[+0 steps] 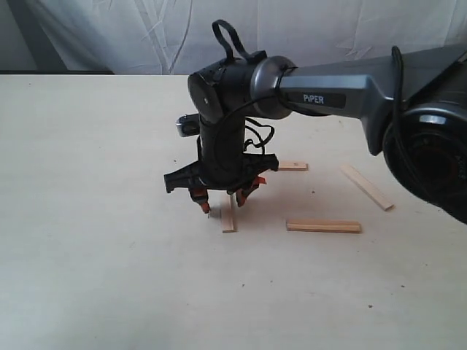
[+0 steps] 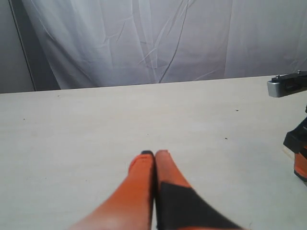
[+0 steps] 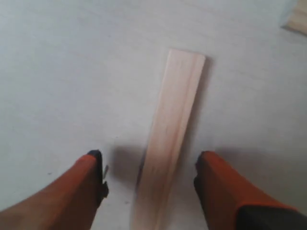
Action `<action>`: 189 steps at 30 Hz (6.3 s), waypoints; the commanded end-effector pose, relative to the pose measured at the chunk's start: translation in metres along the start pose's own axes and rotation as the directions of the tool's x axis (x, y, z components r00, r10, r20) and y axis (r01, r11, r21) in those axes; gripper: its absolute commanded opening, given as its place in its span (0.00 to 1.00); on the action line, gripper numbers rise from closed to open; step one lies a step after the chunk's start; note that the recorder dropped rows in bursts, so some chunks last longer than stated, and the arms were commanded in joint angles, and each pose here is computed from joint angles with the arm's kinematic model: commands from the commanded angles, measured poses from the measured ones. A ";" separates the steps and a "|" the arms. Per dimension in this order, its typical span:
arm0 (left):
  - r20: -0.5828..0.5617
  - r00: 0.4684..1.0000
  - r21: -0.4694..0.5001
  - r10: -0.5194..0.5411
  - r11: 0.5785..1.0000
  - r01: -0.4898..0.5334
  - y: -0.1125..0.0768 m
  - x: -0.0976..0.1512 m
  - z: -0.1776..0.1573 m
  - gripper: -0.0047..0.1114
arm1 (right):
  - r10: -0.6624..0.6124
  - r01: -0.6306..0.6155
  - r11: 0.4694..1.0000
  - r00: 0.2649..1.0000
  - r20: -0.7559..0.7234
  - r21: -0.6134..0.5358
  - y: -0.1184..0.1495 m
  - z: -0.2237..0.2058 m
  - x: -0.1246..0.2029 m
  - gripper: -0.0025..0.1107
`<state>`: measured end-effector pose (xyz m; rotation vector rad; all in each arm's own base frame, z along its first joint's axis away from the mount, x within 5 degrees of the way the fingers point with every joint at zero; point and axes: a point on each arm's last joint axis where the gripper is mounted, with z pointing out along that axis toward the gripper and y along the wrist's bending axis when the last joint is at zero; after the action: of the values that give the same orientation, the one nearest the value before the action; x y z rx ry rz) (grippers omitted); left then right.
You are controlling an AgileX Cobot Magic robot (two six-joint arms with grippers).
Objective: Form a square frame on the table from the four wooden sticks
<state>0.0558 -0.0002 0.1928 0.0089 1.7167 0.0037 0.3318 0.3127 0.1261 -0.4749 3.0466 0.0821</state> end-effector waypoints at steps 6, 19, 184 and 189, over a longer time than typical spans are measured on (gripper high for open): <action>0.002 1.000 0.009 -0.005 1.000 0.005 -0.001 0.001 0.000 0.04 | 0.019 -0.017 0.999 0.997 -0.080 0.027 -0.003 0.021 0.004 0.02; 0.002 1.000 0.009 -0.005 1.000 0.005 -0.001 0.001 0.000 0.04 | 0.215 -0.213 0.975 0.976 0.032 -0.056 -0.074 -0.041 -0.026 0.02; 0.539 0.832 0.054 -0.129 0.991 0.118 0.002 -0.048 -0.015 0.04 | -0.324 0.366 0.927 0.896 0.305 -0.089 -0.183 -0.101 0.086 0.02; 0.435 0.846 0.109 -0.309 0.951 0.291 0.004 -0.072 -0.020 0.04 | -0.484 0.529 0.845 0.820 0.306 -0.080 -0.180 -0.087 0.083 0.03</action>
<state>0.0498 0.0042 0.2436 -0.1870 1.2083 -0.1842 0.3027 0.1087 0.2073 -1.0546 2.5981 0.3210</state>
